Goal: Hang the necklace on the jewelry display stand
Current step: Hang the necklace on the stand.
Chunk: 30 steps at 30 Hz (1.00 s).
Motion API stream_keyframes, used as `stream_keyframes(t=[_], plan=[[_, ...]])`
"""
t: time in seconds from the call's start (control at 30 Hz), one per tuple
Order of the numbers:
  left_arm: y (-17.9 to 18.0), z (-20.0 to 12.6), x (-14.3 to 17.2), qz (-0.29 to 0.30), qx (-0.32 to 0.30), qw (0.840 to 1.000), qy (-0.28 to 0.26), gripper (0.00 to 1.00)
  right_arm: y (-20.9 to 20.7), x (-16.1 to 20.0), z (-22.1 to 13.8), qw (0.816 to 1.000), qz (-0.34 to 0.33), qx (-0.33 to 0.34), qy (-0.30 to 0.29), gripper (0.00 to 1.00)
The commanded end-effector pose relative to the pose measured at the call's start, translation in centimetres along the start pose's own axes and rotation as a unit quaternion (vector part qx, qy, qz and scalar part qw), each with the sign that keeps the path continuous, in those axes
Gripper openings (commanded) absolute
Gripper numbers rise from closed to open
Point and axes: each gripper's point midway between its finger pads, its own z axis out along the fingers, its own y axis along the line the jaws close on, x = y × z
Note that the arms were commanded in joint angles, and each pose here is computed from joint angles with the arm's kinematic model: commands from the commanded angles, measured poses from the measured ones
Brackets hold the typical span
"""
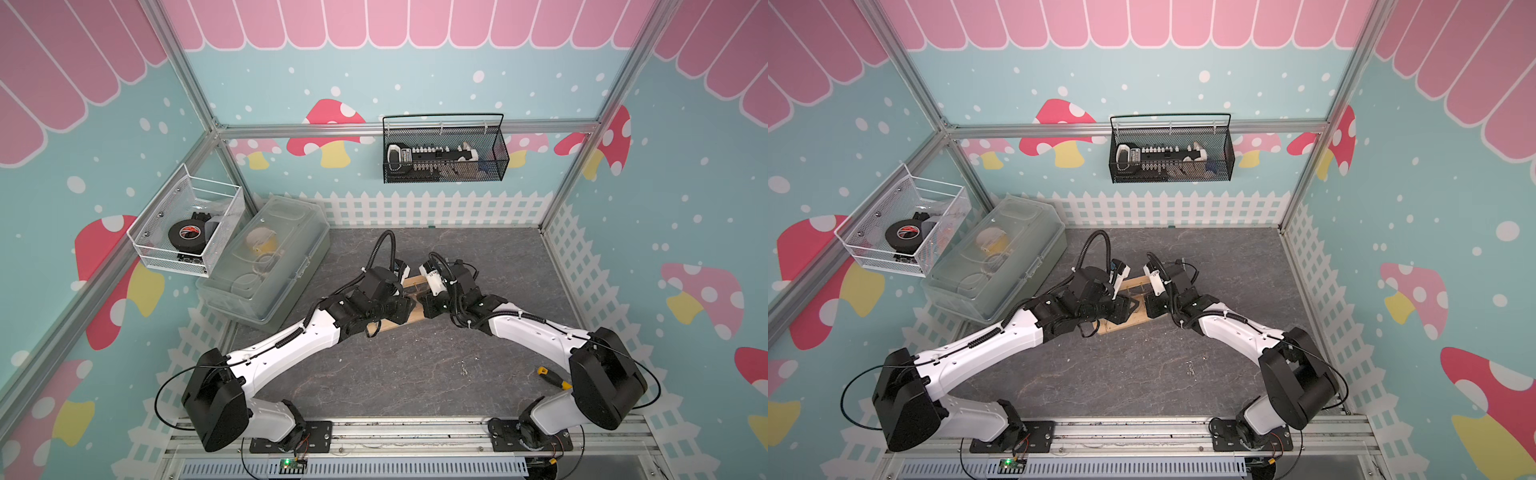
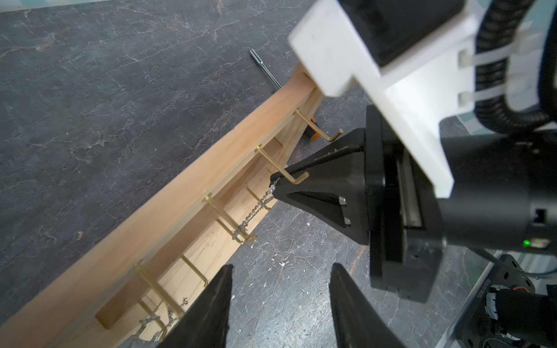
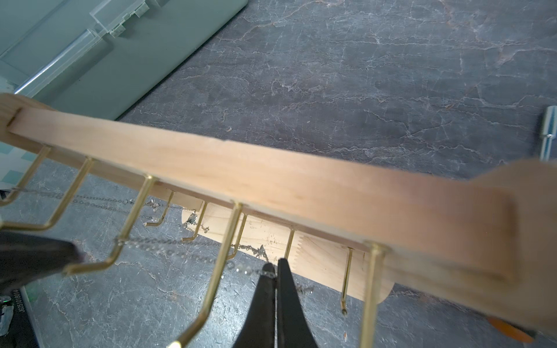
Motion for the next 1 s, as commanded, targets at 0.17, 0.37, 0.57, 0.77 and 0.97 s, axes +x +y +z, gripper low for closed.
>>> stream_keyframes(t=[0.17,0.37,0.57,0.77,0.97], plan=[[-0.4,-2.3,-1.6,-0.015,0.014,0.999,-0.028,0.52,1.1,0.0,-0.7,1.000,0.002,-0.009,-0.006,0.03],[0.6,-4.1,-2.5,-0.049,0.002,0.997,-0.062,0.53,1.1,0.4,-0.4,1.000,0.007,-0.007,-0.002,0.03],[1.2,-5.2,-2.9,-0.073,0.009,0.995,-0.074,0.54,1.6,0.8,0.2,1.000,0.016,-0.018,-0.002,0.03],[4.4,-5.5,-2.6,-0.107,-0.034,0.990,-0.082,0.54,2.7,0.6,-0.1,0.999,0.018,-0.030,-0.007,0.03],[6.0,-6.1,-2.6,-0.119,-0.061,0.987,-0.094,0.54,2.3,1.5,0.7,1.000,0.022,-0.020,0.003,0.03]])
